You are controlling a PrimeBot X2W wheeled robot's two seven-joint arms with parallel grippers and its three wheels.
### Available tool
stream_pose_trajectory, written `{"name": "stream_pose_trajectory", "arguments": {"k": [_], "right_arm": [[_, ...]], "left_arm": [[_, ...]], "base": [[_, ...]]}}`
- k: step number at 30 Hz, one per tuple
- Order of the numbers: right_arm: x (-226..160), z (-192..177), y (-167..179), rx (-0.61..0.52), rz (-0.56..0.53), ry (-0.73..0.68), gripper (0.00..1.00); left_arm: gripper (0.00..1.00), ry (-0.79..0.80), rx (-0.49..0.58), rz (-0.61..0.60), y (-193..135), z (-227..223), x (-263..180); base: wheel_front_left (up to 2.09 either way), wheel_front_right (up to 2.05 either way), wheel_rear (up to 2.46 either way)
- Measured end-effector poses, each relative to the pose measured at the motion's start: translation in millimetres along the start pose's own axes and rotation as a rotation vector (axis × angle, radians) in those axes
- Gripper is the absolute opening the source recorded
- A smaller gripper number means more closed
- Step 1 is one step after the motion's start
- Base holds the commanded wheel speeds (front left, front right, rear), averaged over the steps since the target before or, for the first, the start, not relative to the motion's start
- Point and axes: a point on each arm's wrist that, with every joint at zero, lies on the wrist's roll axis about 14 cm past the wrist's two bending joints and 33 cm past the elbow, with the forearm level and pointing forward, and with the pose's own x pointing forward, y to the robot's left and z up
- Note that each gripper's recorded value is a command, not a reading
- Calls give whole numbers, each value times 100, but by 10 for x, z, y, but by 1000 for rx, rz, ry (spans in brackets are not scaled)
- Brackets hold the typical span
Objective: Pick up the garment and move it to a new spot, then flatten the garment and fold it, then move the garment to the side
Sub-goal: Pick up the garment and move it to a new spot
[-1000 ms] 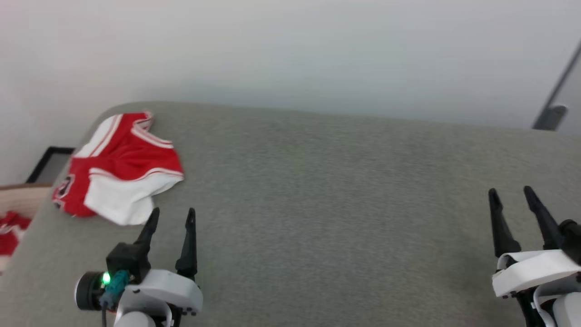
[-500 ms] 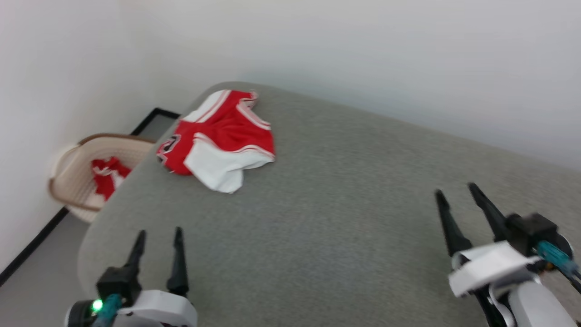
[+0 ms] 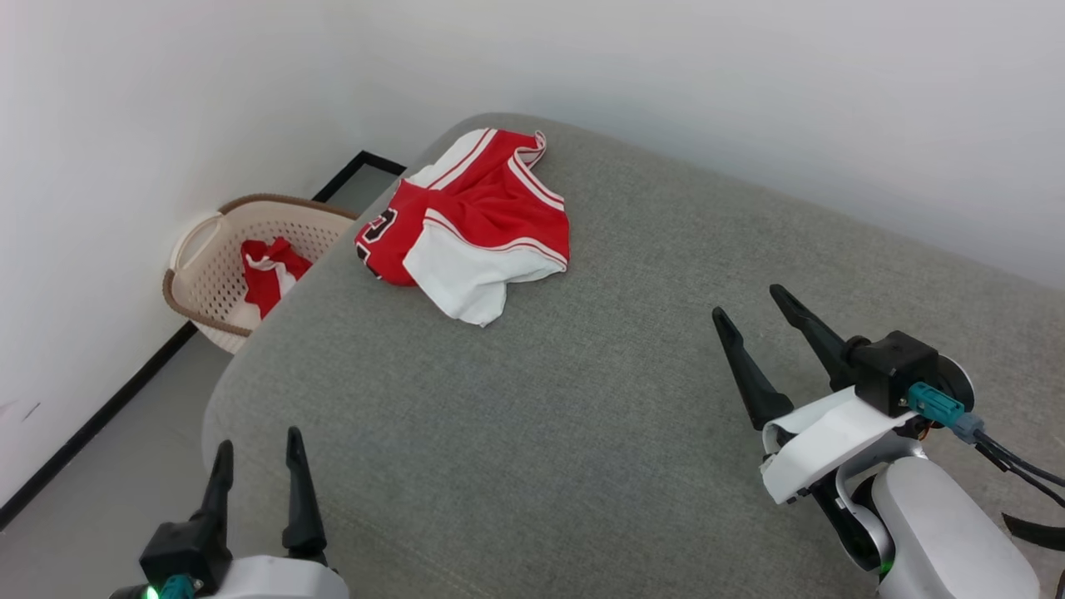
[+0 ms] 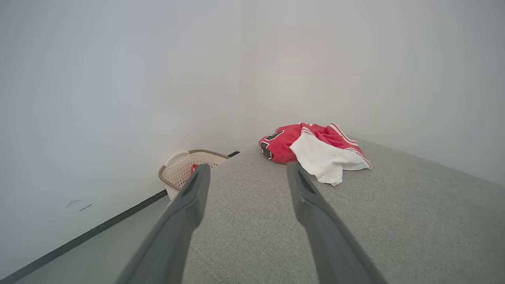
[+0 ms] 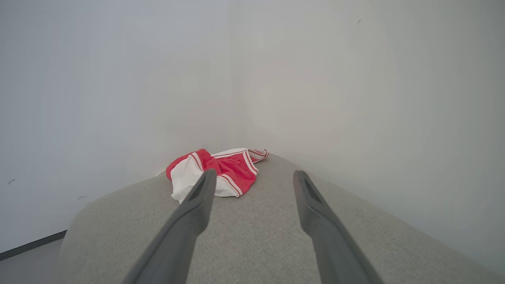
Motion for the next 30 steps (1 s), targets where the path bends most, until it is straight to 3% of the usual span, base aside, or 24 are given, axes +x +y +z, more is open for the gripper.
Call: {"name": "stream_pose_trajectory", "arguments": {"k": [5, 10, 14, 21, 25, 30], "right_arm": [[-7, -28, -20, 9, -1, 6, 100], [-120, -84, -226, 23, -62, 12, 100], [-237, -191, -387, 21, -102, 29, 100], [-170, -14, -707, -28, -125, -36, 100], [-204, 16, -940, -32, -166, -59, 100], [-460, -97, -1283, -12, -266, -46, 100]], "left_arm": [[100, 7, -5, -21, -76, -18, 15], [100, 8, -3, -156, -429, -18, 186], [100, -28, 38, -292, -831, 131, 548], [100, -118, 88, -372, -1253, 660, 1467], [100, -3, 121, -344, -1285, 585, 1967], [100, 376, 87, -286, -1364, -53, 2320]], "base": [[0, 0, 0], [0, 0, 0], [0, 0, 0], [0, 0, 0], [0, 0, 0], [0, 0, 0]]}}
